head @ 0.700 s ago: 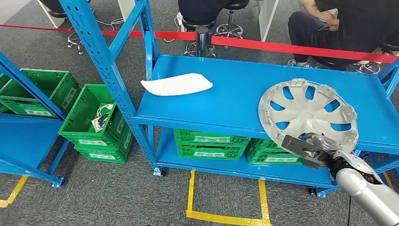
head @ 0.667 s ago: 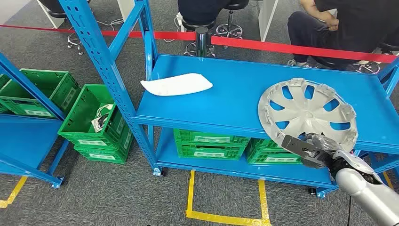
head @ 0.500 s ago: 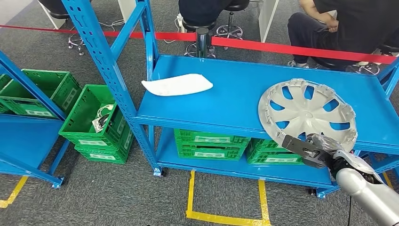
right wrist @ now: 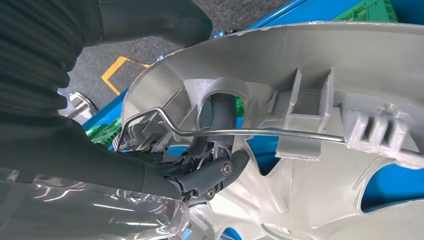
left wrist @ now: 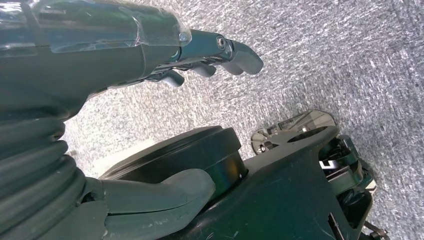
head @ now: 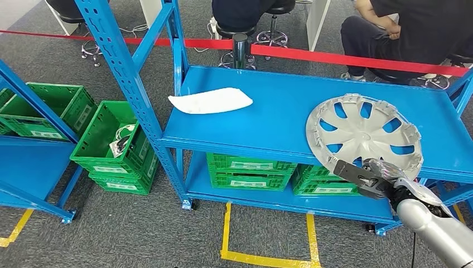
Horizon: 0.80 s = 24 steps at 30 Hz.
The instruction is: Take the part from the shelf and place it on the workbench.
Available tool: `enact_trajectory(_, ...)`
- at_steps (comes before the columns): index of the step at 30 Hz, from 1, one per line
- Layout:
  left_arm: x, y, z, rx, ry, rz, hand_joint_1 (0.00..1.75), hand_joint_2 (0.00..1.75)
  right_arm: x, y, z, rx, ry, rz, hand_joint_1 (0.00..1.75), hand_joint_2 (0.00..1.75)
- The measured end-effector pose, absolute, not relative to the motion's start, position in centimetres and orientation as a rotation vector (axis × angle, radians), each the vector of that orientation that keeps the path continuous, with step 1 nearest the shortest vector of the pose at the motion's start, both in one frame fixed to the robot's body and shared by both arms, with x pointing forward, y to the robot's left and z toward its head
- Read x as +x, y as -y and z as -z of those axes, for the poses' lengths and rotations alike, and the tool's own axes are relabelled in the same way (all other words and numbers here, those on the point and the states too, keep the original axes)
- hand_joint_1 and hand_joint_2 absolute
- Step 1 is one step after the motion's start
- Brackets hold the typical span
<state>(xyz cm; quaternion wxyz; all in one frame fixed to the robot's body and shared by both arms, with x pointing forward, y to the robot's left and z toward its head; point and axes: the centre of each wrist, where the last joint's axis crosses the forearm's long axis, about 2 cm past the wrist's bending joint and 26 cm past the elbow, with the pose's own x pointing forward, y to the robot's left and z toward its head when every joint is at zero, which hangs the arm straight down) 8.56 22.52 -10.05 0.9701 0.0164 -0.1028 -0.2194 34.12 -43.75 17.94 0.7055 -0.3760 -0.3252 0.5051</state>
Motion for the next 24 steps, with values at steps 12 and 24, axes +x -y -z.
enact_trajectory(12,8.6,-22.6,10.1,0.040,0.211,0.445,0.00,1.75,34.4,43.1,-17.7,-0.841,0.762,-1.137,1.75,1.75)
enact_trajectory(24,8.3,-22.6,10.1,0.049,0.217,0.442,0.00,1.75,34.7,39.7,-19.3,-0.891,1.174,-1.091,1.75,1.75)
